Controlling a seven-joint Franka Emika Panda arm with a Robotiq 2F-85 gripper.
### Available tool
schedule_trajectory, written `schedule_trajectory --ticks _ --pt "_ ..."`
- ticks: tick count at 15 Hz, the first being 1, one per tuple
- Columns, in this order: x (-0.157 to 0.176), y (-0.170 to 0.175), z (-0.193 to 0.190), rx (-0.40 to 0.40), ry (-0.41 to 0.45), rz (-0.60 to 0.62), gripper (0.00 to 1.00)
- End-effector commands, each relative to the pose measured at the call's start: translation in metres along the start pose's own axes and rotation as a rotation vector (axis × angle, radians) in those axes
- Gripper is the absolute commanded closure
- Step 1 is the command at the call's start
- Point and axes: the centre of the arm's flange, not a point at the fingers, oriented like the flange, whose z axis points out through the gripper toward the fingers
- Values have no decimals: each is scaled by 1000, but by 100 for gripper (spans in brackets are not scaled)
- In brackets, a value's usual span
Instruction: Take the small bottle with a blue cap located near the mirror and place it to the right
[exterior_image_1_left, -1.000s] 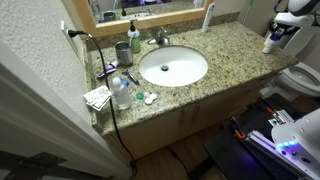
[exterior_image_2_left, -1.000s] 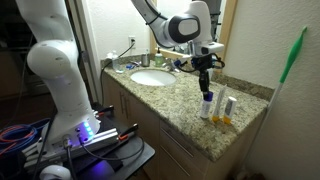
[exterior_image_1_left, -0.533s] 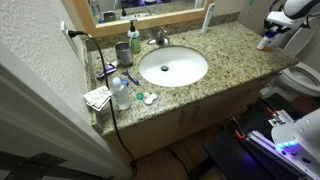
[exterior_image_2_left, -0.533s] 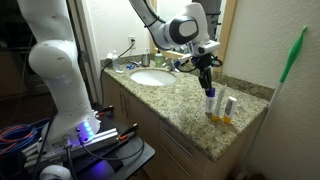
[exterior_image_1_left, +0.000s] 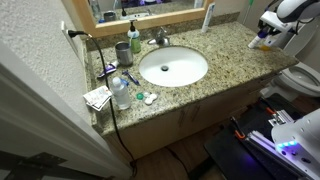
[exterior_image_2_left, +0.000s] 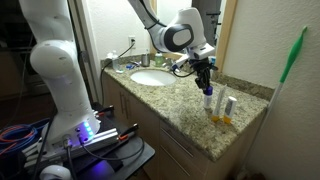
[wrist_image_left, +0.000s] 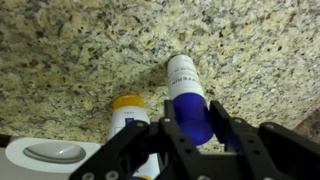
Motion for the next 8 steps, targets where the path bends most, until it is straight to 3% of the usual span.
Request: schedule_trajectory --ticks 1,5,8 --pt "-7 8 13 8 -78 19 86" --pt "8 11 -5 -19 -127 -4 86" --pt "14 15 -9 -90 -152 -26 86"
